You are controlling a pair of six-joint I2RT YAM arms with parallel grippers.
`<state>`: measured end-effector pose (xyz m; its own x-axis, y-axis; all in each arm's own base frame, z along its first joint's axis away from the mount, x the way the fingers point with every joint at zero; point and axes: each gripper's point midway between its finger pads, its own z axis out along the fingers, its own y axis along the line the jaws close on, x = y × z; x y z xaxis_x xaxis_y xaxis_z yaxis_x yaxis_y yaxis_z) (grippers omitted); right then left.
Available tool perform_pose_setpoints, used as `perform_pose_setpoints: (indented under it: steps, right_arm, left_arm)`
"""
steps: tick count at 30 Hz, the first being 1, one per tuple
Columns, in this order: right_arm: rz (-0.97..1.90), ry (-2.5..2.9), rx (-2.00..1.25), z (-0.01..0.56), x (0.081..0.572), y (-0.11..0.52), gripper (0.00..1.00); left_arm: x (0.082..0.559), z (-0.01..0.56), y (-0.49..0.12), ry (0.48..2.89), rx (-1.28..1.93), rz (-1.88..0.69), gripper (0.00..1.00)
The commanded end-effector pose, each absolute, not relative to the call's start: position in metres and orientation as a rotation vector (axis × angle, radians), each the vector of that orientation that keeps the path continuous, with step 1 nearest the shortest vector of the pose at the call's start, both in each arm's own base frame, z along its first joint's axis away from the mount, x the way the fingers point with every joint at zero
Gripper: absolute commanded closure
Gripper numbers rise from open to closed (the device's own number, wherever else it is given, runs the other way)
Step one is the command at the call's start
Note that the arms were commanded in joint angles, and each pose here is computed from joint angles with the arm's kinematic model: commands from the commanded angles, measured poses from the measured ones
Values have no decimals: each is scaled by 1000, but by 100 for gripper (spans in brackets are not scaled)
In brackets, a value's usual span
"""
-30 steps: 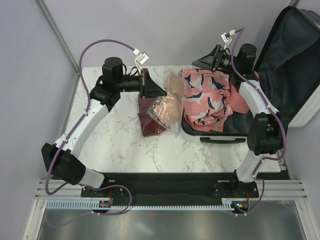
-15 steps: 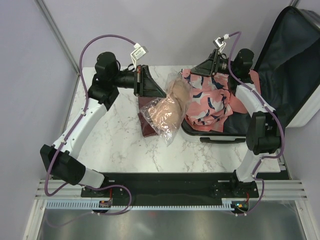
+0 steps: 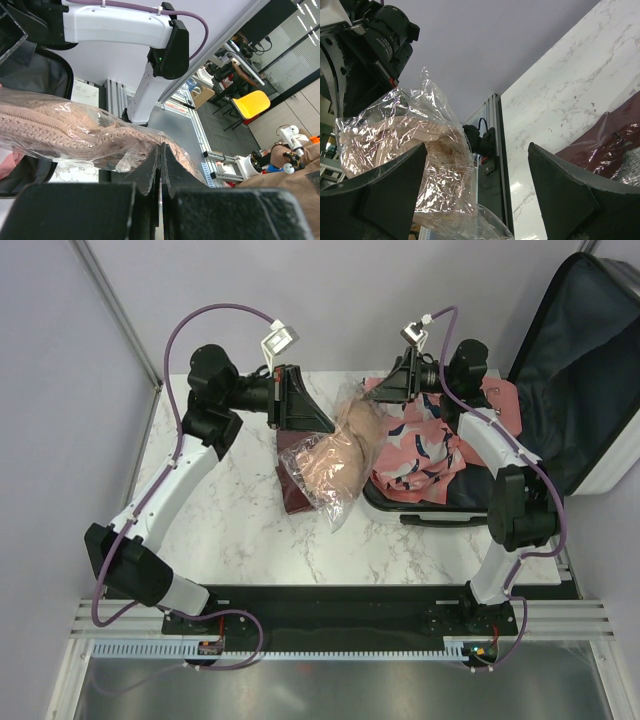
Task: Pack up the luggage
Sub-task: Place the clothes in the luggage.
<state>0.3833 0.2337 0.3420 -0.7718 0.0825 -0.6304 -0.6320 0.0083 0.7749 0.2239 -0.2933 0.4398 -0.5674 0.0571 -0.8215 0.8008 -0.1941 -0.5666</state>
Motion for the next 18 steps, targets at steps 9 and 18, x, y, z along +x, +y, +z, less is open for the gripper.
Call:
perform_pose_setpoints:
  steps: [9,18]
  right_arm:
    - [1776,1686,-740,381,342,232,10]
    - [1837,1731,-831,368,311,247,9]
  left_arm:
    - [219,436,-292,1518,1029,-1823,98]
    - [223,440,-295,1489,1043,-1821,98]
